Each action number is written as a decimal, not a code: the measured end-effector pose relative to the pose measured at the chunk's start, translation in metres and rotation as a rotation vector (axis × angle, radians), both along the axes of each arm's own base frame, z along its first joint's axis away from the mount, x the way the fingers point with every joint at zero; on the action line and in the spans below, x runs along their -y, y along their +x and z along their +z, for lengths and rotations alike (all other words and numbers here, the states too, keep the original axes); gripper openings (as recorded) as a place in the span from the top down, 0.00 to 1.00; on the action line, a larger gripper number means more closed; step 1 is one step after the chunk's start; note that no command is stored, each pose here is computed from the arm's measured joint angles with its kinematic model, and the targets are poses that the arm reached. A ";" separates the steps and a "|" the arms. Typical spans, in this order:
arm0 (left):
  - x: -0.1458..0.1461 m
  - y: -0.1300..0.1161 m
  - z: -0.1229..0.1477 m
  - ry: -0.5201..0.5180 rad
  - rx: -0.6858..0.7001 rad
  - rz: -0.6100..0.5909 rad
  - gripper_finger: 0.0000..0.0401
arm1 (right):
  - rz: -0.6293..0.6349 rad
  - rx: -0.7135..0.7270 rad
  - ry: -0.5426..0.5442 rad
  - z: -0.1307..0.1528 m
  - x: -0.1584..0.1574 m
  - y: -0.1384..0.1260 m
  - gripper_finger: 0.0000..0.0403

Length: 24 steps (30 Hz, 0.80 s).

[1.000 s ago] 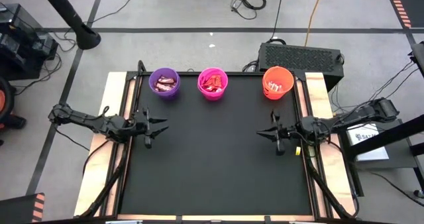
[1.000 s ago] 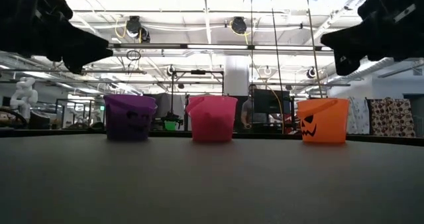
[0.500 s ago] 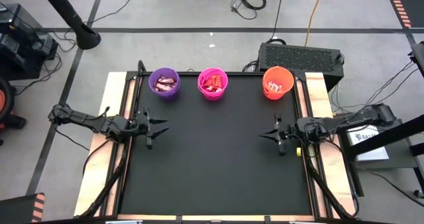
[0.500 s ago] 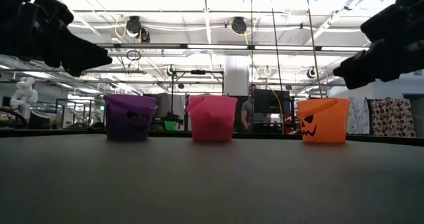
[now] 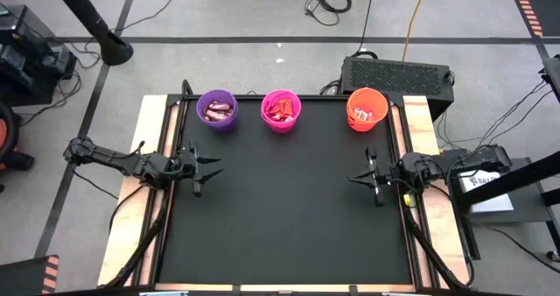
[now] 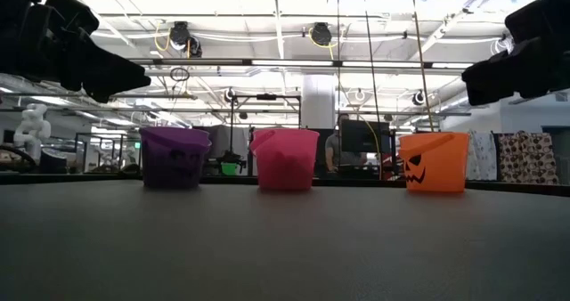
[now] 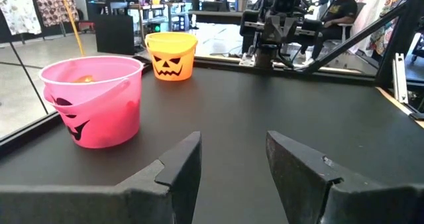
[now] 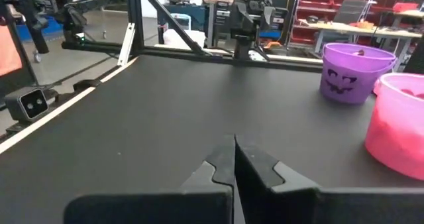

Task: Sort candy by brand, put in halloween buckets
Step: Return to Home Position

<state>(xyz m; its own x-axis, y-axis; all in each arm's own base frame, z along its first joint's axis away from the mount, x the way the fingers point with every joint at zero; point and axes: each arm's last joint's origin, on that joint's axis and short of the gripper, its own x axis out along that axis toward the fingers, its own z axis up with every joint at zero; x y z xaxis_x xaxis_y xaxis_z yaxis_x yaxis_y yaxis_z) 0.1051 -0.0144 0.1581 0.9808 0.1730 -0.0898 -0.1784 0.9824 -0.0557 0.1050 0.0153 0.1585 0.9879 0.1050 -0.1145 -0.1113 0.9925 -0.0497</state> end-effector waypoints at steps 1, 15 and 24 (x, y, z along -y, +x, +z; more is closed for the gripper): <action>0.000 0.000 0.000 0.000 0.001 0.000 0.56 | -0.003 -0.005 0.014 0.000 0.000 0.000 1.00; 0.000 0.000 0.000 0.000 0.000 0.000 0.56 | -0.006 -0.032 0.030 -0.003 0.000 0.002 0.99; 0.000 0.000 0.000 0.000 -0.001 0.000 0.56 | -0.006 -0.032 0.030 -0.003 0.000 0.002 0.99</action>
<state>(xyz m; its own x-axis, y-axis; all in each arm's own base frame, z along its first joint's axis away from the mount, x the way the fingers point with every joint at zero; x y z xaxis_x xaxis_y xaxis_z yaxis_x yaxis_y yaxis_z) 0.1051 -0.0144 0.1578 0.9807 0.1731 -0.0908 -0.1785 0.9824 -0.0556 0.1066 0.0155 0.1558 0.9843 0.1027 -0.1433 -0.1061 0.9942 -0.0162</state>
